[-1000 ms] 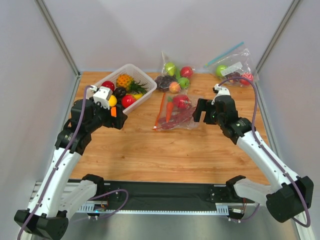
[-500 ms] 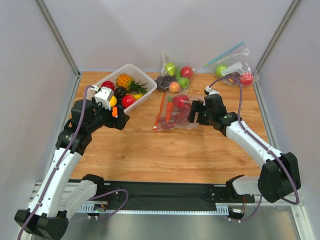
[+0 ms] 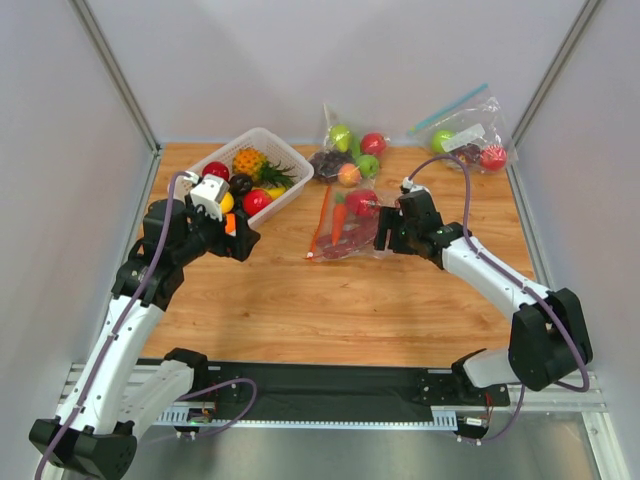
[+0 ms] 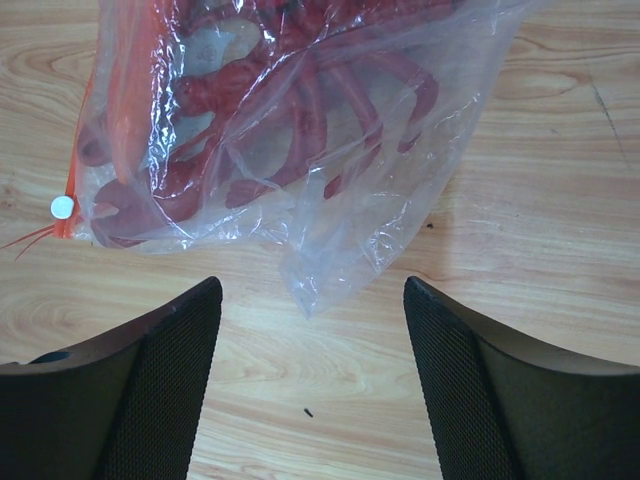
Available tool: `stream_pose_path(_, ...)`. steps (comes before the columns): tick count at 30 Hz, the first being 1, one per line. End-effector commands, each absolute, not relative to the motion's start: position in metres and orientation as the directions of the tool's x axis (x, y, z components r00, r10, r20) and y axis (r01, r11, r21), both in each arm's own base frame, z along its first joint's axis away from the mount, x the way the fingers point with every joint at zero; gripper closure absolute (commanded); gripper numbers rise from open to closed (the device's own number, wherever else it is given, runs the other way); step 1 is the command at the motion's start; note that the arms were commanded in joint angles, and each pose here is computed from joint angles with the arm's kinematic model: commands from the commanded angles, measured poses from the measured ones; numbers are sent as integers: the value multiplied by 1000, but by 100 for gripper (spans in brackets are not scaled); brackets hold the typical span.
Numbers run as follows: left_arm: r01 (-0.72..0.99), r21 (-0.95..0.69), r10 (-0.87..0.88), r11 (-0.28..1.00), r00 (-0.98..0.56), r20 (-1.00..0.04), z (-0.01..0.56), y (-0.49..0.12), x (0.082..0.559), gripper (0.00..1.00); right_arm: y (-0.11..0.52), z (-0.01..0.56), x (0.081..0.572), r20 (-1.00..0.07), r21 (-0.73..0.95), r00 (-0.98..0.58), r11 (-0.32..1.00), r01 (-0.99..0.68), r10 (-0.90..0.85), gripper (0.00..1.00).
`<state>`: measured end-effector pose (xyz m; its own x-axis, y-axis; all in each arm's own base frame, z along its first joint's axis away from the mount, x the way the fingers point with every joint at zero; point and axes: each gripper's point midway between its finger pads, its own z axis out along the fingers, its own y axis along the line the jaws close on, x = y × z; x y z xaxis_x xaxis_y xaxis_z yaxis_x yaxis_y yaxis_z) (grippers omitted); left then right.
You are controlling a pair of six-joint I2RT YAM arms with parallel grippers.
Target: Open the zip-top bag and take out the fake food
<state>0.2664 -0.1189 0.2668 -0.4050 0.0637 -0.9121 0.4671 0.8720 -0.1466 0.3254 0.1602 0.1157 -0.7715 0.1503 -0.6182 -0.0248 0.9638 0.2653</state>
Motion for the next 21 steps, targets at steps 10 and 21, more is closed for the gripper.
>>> stream_pose_path(10,498,-128,68,858,-355,-932,277,-122,267,1,166,127,342,-664,241,-732,970,-20,150,33)
stream_pose_path(21,501,-125,70,857,-353,-933,277,-122,266,1,172,110,351,-650,216,-750,976,-29,122,58)
